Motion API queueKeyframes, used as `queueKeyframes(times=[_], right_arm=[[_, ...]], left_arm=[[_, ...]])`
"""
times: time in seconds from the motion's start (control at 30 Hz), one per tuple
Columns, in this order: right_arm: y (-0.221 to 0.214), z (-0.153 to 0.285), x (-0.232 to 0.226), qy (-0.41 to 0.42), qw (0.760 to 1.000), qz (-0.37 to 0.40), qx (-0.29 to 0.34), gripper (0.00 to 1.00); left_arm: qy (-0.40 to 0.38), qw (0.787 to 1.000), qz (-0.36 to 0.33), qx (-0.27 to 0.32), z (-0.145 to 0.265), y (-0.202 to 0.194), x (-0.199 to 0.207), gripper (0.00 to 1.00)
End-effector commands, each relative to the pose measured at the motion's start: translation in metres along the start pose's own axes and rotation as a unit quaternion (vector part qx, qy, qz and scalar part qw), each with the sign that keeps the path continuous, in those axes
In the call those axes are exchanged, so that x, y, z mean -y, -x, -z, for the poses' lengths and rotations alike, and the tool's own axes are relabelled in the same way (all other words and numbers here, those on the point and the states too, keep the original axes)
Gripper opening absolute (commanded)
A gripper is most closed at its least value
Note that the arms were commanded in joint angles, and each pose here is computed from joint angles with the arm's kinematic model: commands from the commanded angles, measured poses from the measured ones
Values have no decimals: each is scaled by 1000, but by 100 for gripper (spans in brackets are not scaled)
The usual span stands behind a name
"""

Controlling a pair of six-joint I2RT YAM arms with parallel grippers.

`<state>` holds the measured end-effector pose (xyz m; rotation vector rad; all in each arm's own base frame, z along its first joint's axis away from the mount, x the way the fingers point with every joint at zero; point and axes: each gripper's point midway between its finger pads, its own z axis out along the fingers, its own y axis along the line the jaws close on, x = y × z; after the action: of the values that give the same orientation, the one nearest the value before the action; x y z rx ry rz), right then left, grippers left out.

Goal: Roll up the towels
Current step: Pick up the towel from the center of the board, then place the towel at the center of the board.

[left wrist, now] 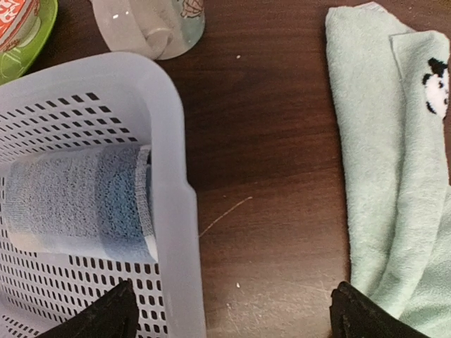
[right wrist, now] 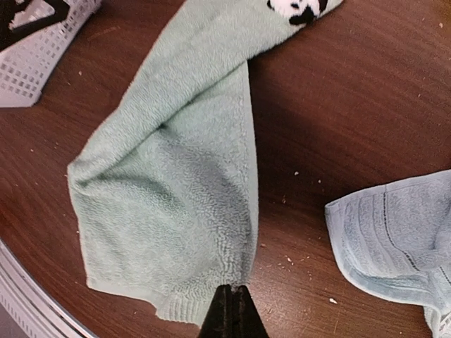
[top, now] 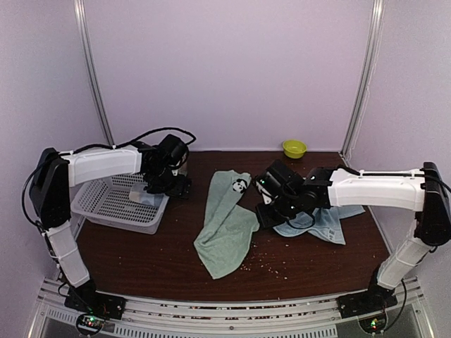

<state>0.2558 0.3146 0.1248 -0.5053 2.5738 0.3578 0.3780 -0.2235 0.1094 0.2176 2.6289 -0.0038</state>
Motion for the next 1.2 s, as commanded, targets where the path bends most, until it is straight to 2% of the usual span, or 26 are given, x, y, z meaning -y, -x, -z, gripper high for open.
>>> queueKeyframes(times=[0.0,0.2,0.27,0.33,0.43,0.5,0.6,0.7,0.8,0.93,1.17], right_arm=[[39,45,4,1,997,13,78,0],[131,139,18,-7,981,32,189,0],[167,181,0,21,971,50,234,0],[186,227,-42,89,956,94,264,0],[168,292,-110,213,916,190,283,0],[147,298,-117,237,911,203,270,0],[108,230,-81,182,943,181,210,0],[68,161,-15,94,977,101,165,0],[30,117,35,47,987,35,147,0],[4,104,51,43,988,17,148,0],[1,105,51,46,987,26,151,0]], left_arm=[[-89,995,10,55,57,21,20,98],[-127,980,46,148,144,34,6,98],[-108,973,79,187,169,37,-15,97],[-91,968,102,212,183,35,-31,97],[-81,962,123,230,193,27,-46,97],[-78,960,128,237,193,22,-51,97],[-78,960,125,239,188,16,-52,96],[-94,962,110,232,179,14,-43,96],[-110,966,90,215,166,11,-31,94],[-144,970,59,189,149,6,-7,93],[-204,968,4,143,122,-8,60,90]])
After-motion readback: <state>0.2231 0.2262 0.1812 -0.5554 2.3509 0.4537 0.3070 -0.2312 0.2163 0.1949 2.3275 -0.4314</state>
